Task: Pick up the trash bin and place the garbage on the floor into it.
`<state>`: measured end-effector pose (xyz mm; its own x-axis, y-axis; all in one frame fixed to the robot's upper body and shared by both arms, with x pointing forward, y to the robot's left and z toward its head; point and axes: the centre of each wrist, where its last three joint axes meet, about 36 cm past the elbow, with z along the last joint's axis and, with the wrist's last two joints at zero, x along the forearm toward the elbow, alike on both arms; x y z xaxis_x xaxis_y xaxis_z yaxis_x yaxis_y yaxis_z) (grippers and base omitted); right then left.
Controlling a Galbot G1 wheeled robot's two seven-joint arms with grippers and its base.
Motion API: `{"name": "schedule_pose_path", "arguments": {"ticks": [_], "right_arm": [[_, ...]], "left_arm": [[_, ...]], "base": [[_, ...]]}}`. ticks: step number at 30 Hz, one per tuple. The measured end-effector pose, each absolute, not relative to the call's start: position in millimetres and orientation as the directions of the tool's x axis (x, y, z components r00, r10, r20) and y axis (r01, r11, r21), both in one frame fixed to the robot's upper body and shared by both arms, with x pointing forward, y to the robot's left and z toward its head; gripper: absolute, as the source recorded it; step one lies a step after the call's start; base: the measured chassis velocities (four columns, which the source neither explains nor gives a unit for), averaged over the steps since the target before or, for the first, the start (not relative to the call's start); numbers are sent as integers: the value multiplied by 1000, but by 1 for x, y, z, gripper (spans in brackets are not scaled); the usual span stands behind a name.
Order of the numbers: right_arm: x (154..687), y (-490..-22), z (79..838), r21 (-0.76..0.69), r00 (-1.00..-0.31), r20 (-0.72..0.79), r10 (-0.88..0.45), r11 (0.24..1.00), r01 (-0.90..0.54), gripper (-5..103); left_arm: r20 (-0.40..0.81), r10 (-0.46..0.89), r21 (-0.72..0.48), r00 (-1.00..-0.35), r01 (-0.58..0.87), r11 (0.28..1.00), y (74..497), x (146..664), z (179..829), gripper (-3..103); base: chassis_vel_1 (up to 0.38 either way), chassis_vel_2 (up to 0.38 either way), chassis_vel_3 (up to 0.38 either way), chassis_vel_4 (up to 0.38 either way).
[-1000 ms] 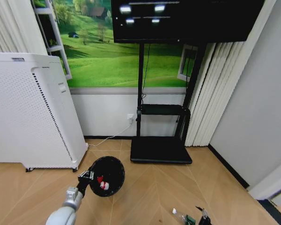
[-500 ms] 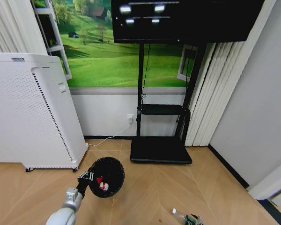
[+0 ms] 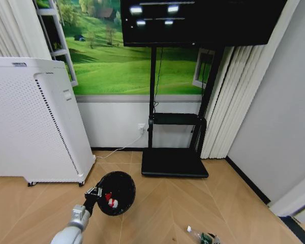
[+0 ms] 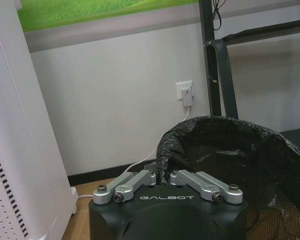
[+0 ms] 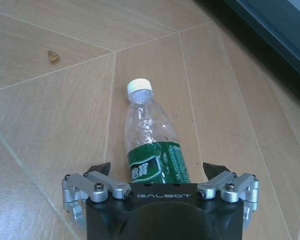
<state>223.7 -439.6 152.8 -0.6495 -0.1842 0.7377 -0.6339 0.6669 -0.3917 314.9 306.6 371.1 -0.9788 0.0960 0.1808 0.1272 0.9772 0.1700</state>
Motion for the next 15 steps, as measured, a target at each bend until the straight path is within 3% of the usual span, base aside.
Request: {"name": "schedule_pose_path", "arguments": {"ticks": [4,9,10,11,13,15], "right_arm": [[233,-436,152,-394,-657,729,-191,668,-632,97],[243,-431,150,-392,-659,724,-204,664,-636,84],[245,-430,149,-388,-655,725,-211,661,-642,79],[247,-430,149,-385,-652,726,-218,657,-648,62],[247,-430,149,-385,-652,726,-218,657,-649,62],[247,-431,148,-385,-652,726,-219,655,-649,46]], "left_arm": [[180,95,169,-979,126,977,306,314,371,6],[181,95,170,-979,126,977,305,313,370,6],[180,93,171,-979,125,977,306,312,371,6],[178,89,175,-980,121,977,308,312,371,6],[176,89,176,-980,120,977,309,312,371,6],[176,88,175,-981,119,977,309,311,370,6]], "base": [[0,0,0,0],[0,0,0,0],[0,0,0,0],[0,0,0,0],[0,0,0,0],[0,0,0,0]]}}
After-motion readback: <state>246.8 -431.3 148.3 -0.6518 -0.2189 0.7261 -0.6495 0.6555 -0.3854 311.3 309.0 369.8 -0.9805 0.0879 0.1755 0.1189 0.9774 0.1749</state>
